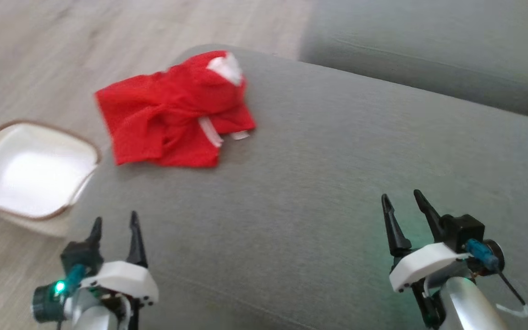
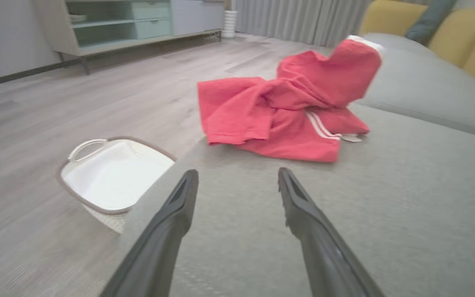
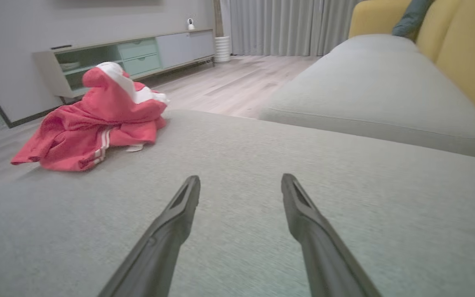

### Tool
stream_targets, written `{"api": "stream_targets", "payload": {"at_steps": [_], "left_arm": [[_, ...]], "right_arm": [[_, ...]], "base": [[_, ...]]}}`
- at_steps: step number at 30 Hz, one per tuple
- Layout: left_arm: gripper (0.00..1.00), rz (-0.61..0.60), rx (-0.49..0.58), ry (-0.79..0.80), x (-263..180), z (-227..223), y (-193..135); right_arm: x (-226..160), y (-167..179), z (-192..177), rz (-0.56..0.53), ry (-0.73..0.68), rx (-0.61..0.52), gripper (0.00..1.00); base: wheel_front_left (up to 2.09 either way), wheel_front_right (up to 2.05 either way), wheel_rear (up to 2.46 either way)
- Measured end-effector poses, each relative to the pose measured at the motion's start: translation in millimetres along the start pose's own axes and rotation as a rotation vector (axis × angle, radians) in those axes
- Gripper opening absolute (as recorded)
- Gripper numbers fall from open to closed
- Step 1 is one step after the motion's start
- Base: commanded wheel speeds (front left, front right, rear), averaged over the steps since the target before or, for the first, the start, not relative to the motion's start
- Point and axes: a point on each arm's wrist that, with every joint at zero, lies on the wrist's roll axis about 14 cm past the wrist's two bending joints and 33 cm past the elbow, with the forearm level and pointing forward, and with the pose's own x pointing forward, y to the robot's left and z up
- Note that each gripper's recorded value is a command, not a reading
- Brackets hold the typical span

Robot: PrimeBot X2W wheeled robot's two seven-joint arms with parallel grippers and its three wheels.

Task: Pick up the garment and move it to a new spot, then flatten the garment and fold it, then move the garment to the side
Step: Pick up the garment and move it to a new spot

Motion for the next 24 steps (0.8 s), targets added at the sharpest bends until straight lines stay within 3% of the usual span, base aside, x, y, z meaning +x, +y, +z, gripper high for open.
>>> {"api": "stream_targets", "payload": {"at_steps": [9, 17, 24], "left_arm": [[1.00, 0.273, -0.015, 0.054, -46.4, -21.1, 88.2], [1.00, 0.287, -0.006, 0.093, -44.8, -28.4, 92.8], [1.00, 0.209, -0.018, 0.070, 4.0, -13.9, 69.8]], "right_arm": [[30.0, 66.0, -6.1, 0.202, 0.026, -0.010, 1.00], [38.2, 71.7, -17.4, 0.239, 0.051, 0.002, 1.00], [50.8, 49.4, -6.9, 0.223, 0.006, -0.017, 1.00]], "base": [[0.00, 0.00, 0.00], [0.00, 0.00, 0.00], [0.00, 0.00, 0.00]]}}
